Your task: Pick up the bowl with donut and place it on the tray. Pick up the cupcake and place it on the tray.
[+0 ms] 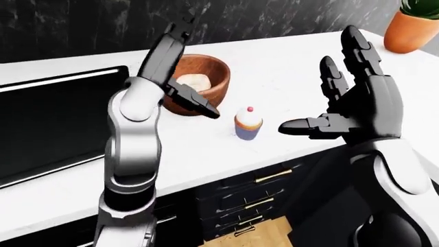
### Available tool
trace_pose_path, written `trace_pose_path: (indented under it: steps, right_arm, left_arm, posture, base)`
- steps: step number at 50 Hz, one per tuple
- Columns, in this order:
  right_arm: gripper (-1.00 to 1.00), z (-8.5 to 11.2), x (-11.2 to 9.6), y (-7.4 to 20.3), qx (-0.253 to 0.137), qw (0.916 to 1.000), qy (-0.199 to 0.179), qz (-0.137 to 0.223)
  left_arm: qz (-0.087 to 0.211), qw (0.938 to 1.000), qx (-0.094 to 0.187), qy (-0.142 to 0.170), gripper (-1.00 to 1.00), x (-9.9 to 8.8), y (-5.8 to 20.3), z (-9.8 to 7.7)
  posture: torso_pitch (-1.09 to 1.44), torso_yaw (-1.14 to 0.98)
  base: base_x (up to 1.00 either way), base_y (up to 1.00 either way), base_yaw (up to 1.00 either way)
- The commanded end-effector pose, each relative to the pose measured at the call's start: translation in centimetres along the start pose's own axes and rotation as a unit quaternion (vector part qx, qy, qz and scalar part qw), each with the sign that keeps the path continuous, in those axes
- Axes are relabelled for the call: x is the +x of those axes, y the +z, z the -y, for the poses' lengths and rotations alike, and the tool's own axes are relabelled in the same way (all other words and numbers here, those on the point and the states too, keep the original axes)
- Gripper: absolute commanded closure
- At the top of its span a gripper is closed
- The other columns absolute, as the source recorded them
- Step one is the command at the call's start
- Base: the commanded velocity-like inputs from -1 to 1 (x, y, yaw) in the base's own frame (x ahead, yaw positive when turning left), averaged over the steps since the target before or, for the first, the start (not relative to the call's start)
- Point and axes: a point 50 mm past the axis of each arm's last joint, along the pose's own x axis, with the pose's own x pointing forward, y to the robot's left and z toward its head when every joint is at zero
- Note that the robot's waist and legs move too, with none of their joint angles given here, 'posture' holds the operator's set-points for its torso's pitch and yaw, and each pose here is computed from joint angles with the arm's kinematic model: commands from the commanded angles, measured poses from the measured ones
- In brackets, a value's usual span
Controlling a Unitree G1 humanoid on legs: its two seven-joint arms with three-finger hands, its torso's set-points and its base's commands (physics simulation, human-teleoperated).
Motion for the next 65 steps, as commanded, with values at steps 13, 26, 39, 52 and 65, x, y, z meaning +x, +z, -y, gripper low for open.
trace_pose_path:
  steps: [13, 26, 39, 52, 65]
  right_arm:
    - [-1.0, 0.1, -0.1, 0.8, 0.002, 0.9995, -0.001, 0.033]
    - [-1.0, 0.1, -0.3, 0.6, 0.003, 0.9995, -0.001, 0.032]
    - [-1.0, 0.1, -0.3, 0.5, 0.004, 0.9995, -0.001, 0.032]
    - [-1.0, 0.2, -0.2, 0.3, 0.005, 0.9995, -0.001, 0.03]
    - [-1.0, 0.2, -0.4, 0.7, 0.006, 0.9994, 0.0, 0.033]
  left_arm:
    - [0.022, 0.9919, 0.125, 0.003, -1.0, 2.6, -1.9, 0.7]
    - [0.005, 0.9792, 0.203, 0.008, -1.0, 4.3, -4.3, 1.0]
    - [-0.008, 0.9635, 0.267, -0.003, -1.0, 5.3, -6.7, 2.6]
    - [-0.008, 0.955, 0.296, -0.012, -0.45, 5.4, -7.5, 3.5]
    - [-0.002, 0.9491, 0.314, -0.025, -0.04, 5.3, -7.3, 4.2]
  posture:
    - [0.0, 0.0]
    - [0.0, 0.0]
    - [0.0, 0.0]
    - [0.0, 0.0]
    - [0.0, 0.0]
  base:
    - [0.0, 0.0, 0.0]
    - [0.0, 0.0, 0.0]
    - [0.0, 0.0, 0.0]
    - [0.0, 0.0, 0.0]
    - [0.0, 0.0, 0.0]
